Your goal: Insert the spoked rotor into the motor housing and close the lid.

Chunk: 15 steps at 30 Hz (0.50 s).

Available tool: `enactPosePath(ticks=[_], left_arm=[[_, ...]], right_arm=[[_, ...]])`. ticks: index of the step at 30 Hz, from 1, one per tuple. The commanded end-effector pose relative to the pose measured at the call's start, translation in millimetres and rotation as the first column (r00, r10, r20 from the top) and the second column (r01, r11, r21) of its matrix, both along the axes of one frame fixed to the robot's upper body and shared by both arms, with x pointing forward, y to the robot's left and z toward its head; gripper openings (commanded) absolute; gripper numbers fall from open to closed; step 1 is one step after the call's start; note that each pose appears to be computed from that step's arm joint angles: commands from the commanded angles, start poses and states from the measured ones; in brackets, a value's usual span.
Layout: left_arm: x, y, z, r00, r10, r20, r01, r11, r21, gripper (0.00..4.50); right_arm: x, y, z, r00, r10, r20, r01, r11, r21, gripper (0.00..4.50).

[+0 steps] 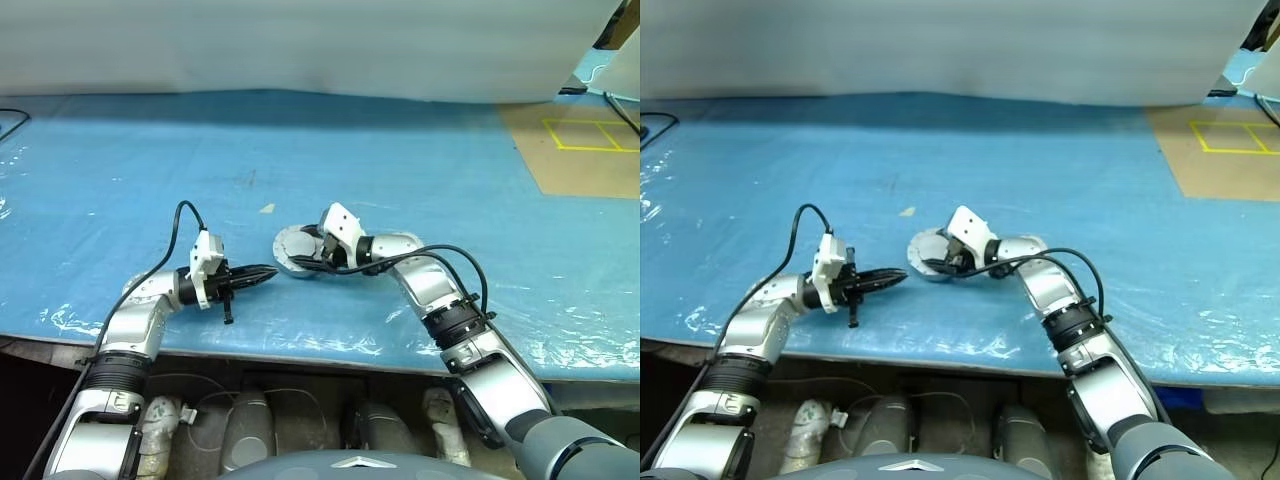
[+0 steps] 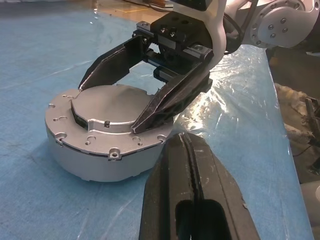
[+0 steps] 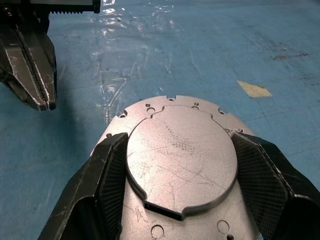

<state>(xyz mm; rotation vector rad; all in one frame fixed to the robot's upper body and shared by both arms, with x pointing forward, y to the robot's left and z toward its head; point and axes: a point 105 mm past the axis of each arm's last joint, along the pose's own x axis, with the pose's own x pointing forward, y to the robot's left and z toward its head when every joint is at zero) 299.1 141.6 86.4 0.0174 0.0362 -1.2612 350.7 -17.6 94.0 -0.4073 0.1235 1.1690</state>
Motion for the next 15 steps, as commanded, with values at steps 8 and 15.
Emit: enactPosePath(ticks=[8,15], left_arm=[[2,-2,7,0.999,0.001,0.033,-0.001,1.000,-0.009,0.00],[1,-3,6,0.999,-0.002,0.032,0.002,1.000,-0.009,0.00]], right_arm=[[16,1,49,0.977,-0.074,-0.199,0.122,0.962,0.245,2.92],[6,2,49,0.996,-0.037,-0.084,0.049,0.987,0.150,2.92]])
